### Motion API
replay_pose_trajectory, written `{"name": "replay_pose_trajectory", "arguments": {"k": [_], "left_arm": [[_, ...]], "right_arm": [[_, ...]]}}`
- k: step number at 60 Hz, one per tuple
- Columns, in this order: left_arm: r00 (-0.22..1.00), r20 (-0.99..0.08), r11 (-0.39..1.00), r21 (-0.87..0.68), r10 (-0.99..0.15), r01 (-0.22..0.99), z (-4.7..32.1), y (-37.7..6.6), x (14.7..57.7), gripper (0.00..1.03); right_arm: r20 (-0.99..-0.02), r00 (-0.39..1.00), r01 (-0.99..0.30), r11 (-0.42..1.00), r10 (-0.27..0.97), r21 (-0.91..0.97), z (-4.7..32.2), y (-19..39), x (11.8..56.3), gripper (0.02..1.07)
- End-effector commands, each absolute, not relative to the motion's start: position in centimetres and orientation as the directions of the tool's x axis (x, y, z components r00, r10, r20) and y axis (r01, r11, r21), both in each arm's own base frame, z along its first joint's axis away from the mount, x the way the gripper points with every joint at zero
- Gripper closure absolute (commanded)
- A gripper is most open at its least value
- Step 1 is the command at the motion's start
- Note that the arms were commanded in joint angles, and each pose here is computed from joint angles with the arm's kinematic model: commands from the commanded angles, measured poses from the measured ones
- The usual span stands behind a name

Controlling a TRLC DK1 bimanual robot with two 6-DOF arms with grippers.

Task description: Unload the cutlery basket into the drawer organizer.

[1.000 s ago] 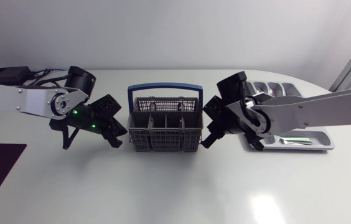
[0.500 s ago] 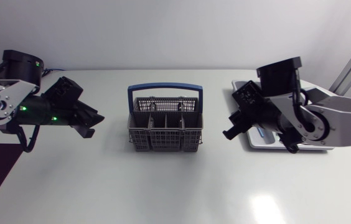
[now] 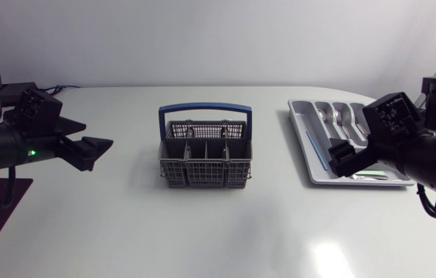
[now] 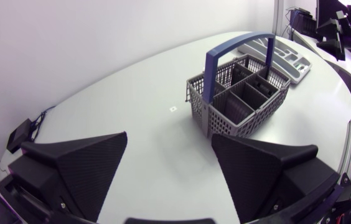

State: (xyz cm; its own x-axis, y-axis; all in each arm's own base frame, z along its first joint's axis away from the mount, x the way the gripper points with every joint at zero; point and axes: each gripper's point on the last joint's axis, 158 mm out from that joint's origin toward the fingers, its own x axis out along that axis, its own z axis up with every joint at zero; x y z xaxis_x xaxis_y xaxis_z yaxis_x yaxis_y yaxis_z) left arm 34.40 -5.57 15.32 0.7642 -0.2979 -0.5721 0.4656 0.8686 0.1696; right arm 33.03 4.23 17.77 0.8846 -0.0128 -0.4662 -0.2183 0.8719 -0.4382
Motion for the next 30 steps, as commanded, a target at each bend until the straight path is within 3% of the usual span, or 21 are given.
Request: {"name": "replay_pose_trajectory", "arguments": {"k": [1,30], "left_arm": [[0.749,-0.598,0.888,0.127,-0.286,0.441,13.5,-5.4,33.2,0.05],[0.899,-0.357,0.931,0.16,-0.255,0.327,15.9,-4.4,30.2,0.05]], "right_arm": [[-0.486,0.873,-0.189,0.897,-0.033,-0.4,16.0,3.1,31.8,0.06],[-0.29,0.956,-0.082,0.924,-0.032,-0.373,16.9,1.4,27.9,0.06]]}}
